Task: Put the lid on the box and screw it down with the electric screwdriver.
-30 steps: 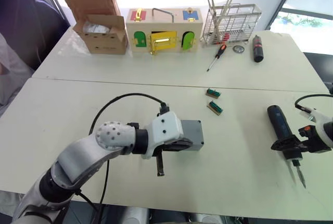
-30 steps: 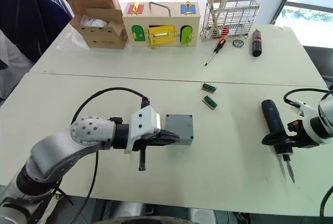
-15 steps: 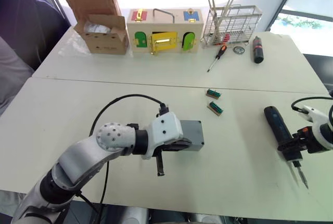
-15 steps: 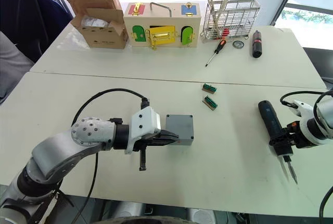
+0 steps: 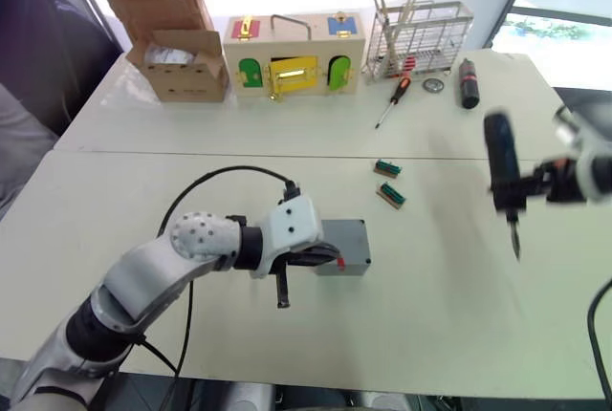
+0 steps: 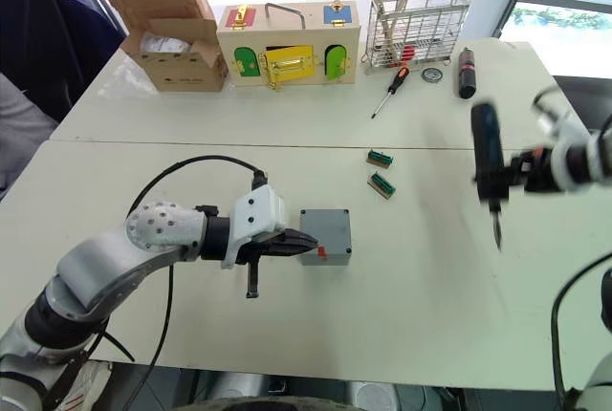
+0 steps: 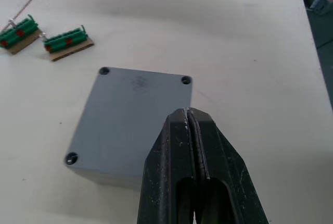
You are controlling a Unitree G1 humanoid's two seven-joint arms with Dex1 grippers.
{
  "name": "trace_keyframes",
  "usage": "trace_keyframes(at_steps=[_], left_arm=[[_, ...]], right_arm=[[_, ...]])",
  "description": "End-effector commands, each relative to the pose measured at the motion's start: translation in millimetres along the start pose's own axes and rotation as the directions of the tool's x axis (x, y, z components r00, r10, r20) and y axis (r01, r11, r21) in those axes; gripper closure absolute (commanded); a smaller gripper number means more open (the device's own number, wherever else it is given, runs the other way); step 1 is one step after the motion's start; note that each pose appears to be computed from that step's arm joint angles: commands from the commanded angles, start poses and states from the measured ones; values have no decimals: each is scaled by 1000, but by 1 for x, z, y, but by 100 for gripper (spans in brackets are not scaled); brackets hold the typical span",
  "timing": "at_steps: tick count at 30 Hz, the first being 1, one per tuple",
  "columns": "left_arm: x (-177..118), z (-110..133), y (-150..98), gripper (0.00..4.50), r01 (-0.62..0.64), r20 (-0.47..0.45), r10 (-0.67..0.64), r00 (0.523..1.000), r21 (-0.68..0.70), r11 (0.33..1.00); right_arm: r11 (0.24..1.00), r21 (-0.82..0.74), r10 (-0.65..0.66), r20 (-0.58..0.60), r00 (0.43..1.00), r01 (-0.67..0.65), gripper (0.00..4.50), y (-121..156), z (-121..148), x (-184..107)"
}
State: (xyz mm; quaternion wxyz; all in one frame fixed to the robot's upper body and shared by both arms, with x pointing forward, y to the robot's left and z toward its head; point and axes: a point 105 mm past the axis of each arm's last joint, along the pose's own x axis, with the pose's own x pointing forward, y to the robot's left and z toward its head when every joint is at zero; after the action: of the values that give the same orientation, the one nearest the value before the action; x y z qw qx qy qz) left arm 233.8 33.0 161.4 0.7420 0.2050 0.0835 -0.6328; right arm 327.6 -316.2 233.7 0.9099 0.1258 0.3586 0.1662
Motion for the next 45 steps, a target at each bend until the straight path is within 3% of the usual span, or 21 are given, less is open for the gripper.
trace_keyframes(at_steps=[1,4,8,14,24,29,45], left_arm=[[-6,7,6,450,8,30,-8,1000,23,1000],[-10,11,17,450,-2,57,3,998,-10,1000],[-17,17,31,450,-20,97,28,995,-82,996],[-25,-2,35,450,-33,37,39,999,-151,988],[-2,-2,52,450,-90,126,117,985,-198,976],[6,-16,43,450,-42,66,53,996,-152,987],[18,-24,37,450,2,24,1,1000,-100,995]], right_arm=[[981,-31,190,329,925,-190,274,32,47,-36],[937,-210,349,505,789,-280,274,68,42,-40],[941,-275,338,761,554,-197,274,101,21,-34],[929,-318,369,794,483,-187,274,156,-26,-3],[877,-432,472,690,549,-211,274,173,-54,15],[866,-454,486,662,570,-211,274,176,-61,18],[869,-453,472,639,607,-199,274,178,-70,32]])
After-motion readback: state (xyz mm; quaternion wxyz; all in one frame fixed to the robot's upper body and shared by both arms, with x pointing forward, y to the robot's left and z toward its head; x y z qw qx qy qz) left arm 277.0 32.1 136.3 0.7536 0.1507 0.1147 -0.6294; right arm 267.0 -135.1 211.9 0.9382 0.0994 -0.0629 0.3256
